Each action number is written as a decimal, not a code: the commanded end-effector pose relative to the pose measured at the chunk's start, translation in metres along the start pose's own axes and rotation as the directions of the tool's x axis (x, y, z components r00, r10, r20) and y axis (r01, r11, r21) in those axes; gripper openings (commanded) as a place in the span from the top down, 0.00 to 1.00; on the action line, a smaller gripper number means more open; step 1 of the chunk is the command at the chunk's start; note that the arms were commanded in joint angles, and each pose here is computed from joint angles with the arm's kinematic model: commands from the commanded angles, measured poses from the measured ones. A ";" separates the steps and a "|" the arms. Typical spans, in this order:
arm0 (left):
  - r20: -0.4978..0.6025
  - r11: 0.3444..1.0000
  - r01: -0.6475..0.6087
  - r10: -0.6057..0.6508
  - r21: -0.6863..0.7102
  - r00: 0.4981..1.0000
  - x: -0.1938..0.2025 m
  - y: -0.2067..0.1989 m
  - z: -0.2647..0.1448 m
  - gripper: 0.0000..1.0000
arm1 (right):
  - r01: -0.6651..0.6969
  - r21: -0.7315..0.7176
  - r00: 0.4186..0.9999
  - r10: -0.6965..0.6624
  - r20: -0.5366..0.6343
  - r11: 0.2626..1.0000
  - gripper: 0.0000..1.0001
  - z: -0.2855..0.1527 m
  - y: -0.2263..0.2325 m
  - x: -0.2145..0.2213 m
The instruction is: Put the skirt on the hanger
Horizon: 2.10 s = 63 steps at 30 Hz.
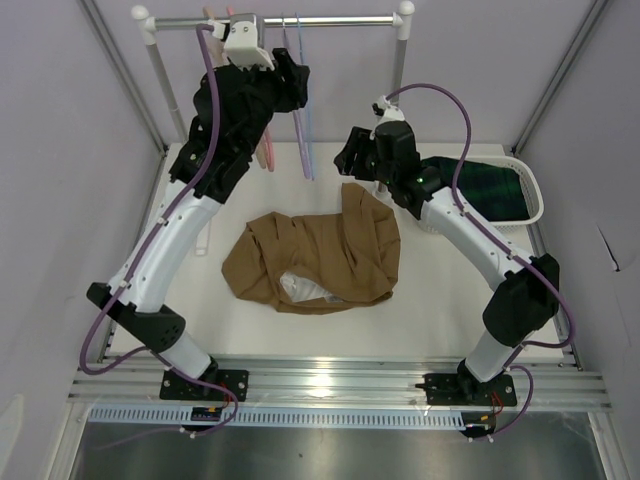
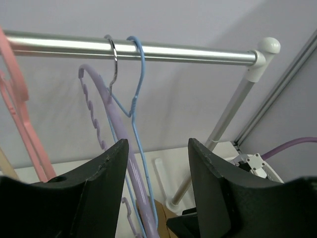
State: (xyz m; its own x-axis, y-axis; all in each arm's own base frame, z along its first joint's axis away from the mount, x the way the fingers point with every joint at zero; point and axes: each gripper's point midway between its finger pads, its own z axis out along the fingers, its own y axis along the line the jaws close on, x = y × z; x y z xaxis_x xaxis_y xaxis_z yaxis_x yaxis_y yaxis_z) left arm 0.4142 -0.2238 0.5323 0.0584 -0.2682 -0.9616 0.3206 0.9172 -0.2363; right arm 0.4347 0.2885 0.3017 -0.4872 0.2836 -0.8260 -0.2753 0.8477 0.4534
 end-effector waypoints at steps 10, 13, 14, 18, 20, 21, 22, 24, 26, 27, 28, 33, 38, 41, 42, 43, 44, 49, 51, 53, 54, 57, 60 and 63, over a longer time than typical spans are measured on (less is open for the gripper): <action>-0.003 0.996 0.073 -0.074 -0.057 0.997 0.014 0.002 0.042 0.44 | -0.002 -0.044 0.998 0.005 0.065 0.999 0.42 -0.019 0.005 -0.025; -0.028 0.991 0.072 -0.076 -0.111 0.997 0.024 0.015 0.047 0.45 | 0.001 -0.039 0.998 0.002 0.065 0.999 0.42 -0.021 -0.001 -0.026; -0.025 0.990 0.075 -0.078 -0.117 0.997 0.024 0.018 0.048 0.46 | -0.003 -0.035 0.998 0.005 0.063 0.999 0.42 -0.021 -0.004 -0.025; -0.023 0.989 0.080 -0.084 -0.128 0.996 0.026 0.026 0.047 0.46 | -0.007 -0.031 0.998 0.009 0.067 1.000 0.42 -0.023 -0.010 -0.026; -0.025 0.989 0.073 -0.077 -0.128 0.997 0.026 0.028 0.046 0.46 | -0.010 -0.032 0.998 0.013 0.066 0.999 0.42 -0.023 -0.011 -0.026; -0.021 0.989 0.072 -0.075 -0.127 0.997 0.024 0.028 0.046 0.46 | -0.011 -0.030 0.998 0.013 0.065 0.999 0.42 -0.022 -0.013 -0.026; -0.023 0.990 0.066 -0.069 -0.124 0.997 0.025 0.028 0.045 0.46 | -0.011 -0.032 0.998 0.013 0.064 0.999 0.42 -0.022 -0.013 -0.025; -0.024 0.991 0.058 -0.061 -0.123 0.998 0.025 0.028 0.044 0.46 | -0.015 -0.031 0.998 0.017 0.063 0.999 0.42 -0.020 -0.014 -0.024; -0.026 0.991 0.045 -0.049 -0.126 0.998 0.025 0.029 0.044 0.46 | -0.018 -0.032 0.998 0.020 0.061 0.999 0.42 -0.020 -0.014 -0.023; -0.031 0.991 0.037 -0.042 -0.129 0.999 0.027 0.030 0.044 0.46 | -0.016 -0.033 0.998 0.018 0.063 0.999 0.42 -0.020 -0.013 -0.023; -0.029 0.991 0.029 -0.033 -0.133 0.999 0.026 0.032 0.044 0.45 | -0.018 -0.034 0.998 0.020 0.061 0.999 0.42 -0.019 -0.014 -0.022; -0.033 0.992 0.012 -0.016 -0.126 0.999 0.029 0.038 0.049 0.44 | -0.021 -0.029 0.998 0.022 0.061 0.999 0.42 -0.017 -0.016 -0.023; -0.047 0.997 0.005 -0.009 -0.072 0.999 0.036 0.046 0.060 0.42 | -0.015 -0.047 0.999 0.017 0.040 0.999 0.42 -0.017 -0.016 -0.019; -0.044 0.999 -0.004 0.002 -0.038 0.999 0.036 0.048 0.066 0.42 | -0.011 -0.047 0.999 0.013 0.033 0.999 0.42 -0.017 -0.018 -0.018; -0.038 1.000 -0.006 0.006 -0.019 0.999 0.035 0.046 0.068 0.41 | -0.009 -0.045 0.999 0.010 0.032 0.999 0.42 -0.017 -0.019 -0.019; -0.043 1.000 -0.015 0.014 -0.012 0.999 0.037 0.048 0.069 0.42 | -0.009 -0.043 1.000 0.011 0.030 0.999 0.42 -0.017 -0.020 -0.018; -0.051 1.000 -0.019 0.019 -0.002 0.999 0.041 0.049 0.071 0.41 | -0.008 -0.043 1.000 0.009 0.030 0.999 0.42 -0.017 -0.020 -0.018; -0.040 0.995 -0.013 0.018 0.100 0.999 0.043 0.044 0.080 0.42 | -0.006 -0.040 0.999 0.007 0.033 0.999 0.42 -0.018 -0.024 -0.022; -0.046 0.987 -0.010 0.018 0.161 0.999 0.048 0.035 0.083 0.41 | -0.002 -0.042 0.999 0.003 0.034 0.999 0.42 -0.019 -0.024 -0.023; -0.033 0.981 -0.004 0.011 0.196 0.999 0.046 0.031 0.086 0.42 | 0.000 -0.038 1.000 0.001 0.032 0.999 0.42 -0.018 -0.026 -0.023; -0.030 0.980 0.003 0.003 0.199 1.000 0.047 0.030 0.089 0.42 | 0.005 -0.040 1.000 -0.003 0.030 0.999 0.42 -0.018 -0.026 -0.023; -0.040 0.976 0.026 -0.018 0.218 0.999 0.052 0.028 0.093 0.44 | 0.005 -0.033 1.000 -0.005 0.024 0.999 0.42 -0.018 -0.029 -0.022; -0.048 0.973 0.035 -0.024 0.227 0.999 0.058 0.027 0.097 0.47 | 0.008 -0.024 1.000 -0.008 0.025 1.000 0.42 -0.019 -0.034 -0.024; -0.047 0.972 0.042 -0.032 0.231 0.998 0.059 0.027 0.099 0.50 | 0.011 -0.018 1.000 -0.011 0.025 1.000 0.42 -0.020 -0.038 -0.025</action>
State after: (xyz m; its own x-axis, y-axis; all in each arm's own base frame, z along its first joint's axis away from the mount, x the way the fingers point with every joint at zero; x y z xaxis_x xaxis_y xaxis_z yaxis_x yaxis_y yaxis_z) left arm 0.5233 -0.2434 0.4584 -0.0519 -0.2413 -0.9690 0.4898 0.8395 -0.2353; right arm 0.4420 0.2466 0.2911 -0.5055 0.2841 -0.8147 -0.2659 0.8470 0.4603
